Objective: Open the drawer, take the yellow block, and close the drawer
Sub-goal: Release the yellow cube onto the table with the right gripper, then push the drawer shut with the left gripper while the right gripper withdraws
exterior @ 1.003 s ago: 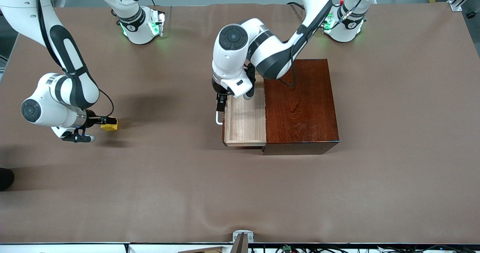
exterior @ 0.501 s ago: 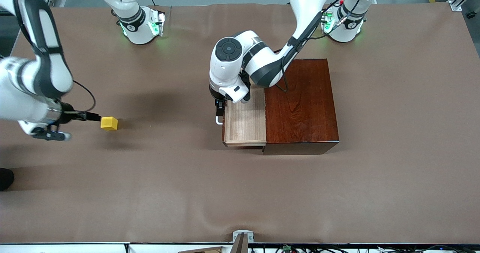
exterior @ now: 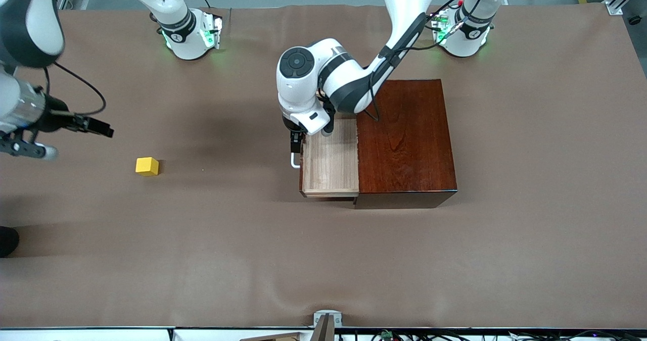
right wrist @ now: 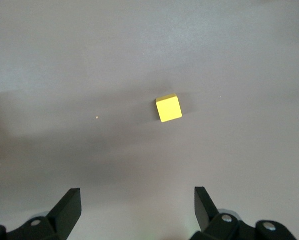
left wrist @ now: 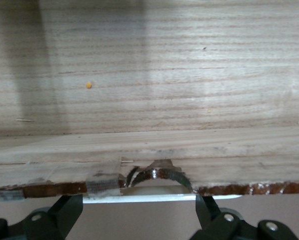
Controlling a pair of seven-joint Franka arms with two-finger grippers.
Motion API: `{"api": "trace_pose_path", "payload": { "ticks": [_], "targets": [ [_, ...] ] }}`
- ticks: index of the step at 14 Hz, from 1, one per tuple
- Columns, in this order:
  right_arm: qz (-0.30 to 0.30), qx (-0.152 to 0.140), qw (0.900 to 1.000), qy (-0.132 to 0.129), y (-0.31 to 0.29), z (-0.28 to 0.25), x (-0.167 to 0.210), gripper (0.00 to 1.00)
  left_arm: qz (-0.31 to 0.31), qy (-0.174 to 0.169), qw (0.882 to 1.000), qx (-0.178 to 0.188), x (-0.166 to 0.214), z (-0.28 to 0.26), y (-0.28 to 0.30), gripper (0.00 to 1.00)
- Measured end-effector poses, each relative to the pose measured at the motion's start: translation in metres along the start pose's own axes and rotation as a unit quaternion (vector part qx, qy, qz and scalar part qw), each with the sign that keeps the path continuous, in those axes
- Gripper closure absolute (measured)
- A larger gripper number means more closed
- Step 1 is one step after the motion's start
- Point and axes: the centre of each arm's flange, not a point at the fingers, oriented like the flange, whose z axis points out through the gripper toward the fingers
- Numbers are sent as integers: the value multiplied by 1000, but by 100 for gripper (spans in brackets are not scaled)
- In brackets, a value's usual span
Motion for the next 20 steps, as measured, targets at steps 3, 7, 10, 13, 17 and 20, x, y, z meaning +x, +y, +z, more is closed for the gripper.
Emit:
{"api": "trace_pose_path", "payload": {
  "ticks": [3,7,10,13,17,20],
  "targets": [
    [-5,1,1000,17,-3,-42,-7,0,10,17,1000,-3,-3,-3,-4,0],
    [-39,2,999,27,-2,-54,-9,0,4,37,999,2,0,-9,-2,0],
    [-41,2,999,28,-2,-54,-9,0,-10,90,996,21,25,-2,8,0],
    [-42,2,999,29,-3,-55,-9,0,-26,117,992,39,46,-2,19,0],
    [-45,2,999,31,-4,-57,-9,0,-51,142,987,58,78,-6,39,0],
    [-46,2,998,31,-4,-57,-9,0,-73,158,982,70,105,-11,56,0]
  ]
}}
